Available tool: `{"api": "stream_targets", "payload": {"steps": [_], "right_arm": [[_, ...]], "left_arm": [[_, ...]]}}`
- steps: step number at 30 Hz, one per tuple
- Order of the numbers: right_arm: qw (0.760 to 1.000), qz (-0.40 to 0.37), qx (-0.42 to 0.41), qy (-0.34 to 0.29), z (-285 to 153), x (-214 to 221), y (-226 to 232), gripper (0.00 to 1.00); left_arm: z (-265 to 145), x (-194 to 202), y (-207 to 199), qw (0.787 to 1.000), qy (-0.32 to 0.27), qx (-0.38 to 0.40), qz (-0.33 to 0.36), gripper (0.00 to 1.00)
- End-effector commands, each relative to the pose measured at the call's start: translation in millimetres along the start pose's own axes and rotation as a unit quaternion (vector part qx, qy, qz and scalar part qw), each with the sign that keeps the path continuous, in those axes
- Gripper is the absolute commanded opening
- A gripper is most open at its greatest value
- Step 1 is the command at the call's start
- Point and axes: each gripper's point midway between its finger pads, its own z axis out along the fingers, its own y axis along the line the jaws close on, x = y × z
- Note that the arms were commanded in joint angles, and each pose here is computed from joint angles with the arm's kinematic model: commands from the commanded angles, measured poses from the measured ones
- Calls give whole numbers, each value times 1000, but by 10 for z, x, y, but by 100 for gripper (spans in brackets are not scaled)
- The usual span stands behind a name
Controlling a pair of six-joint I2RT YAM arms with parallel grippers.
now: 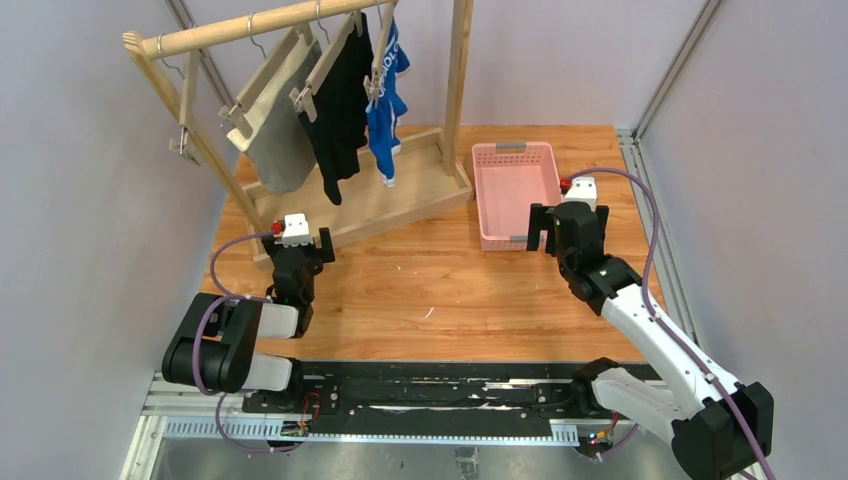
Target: Remove the underwear clipped to the hanger
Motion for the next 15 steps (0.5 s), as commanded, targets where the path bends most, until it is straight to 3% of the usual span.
{"api": "stream_targets", "payload": {"steps": [1,11,15], "right_arm": [[1000,-6,-4,-20,0,-127,-9,98],[999,-26,-21,1,98,26,82,98],[999,-25,-29,-4,105,2,116,98]], "left_arm": [[47,-208,8,999,-32,-2,-12,98],[34,-419,-119,999,32,21,-4,98],[-113,-573,-479,995,23,92,7,98]]}}
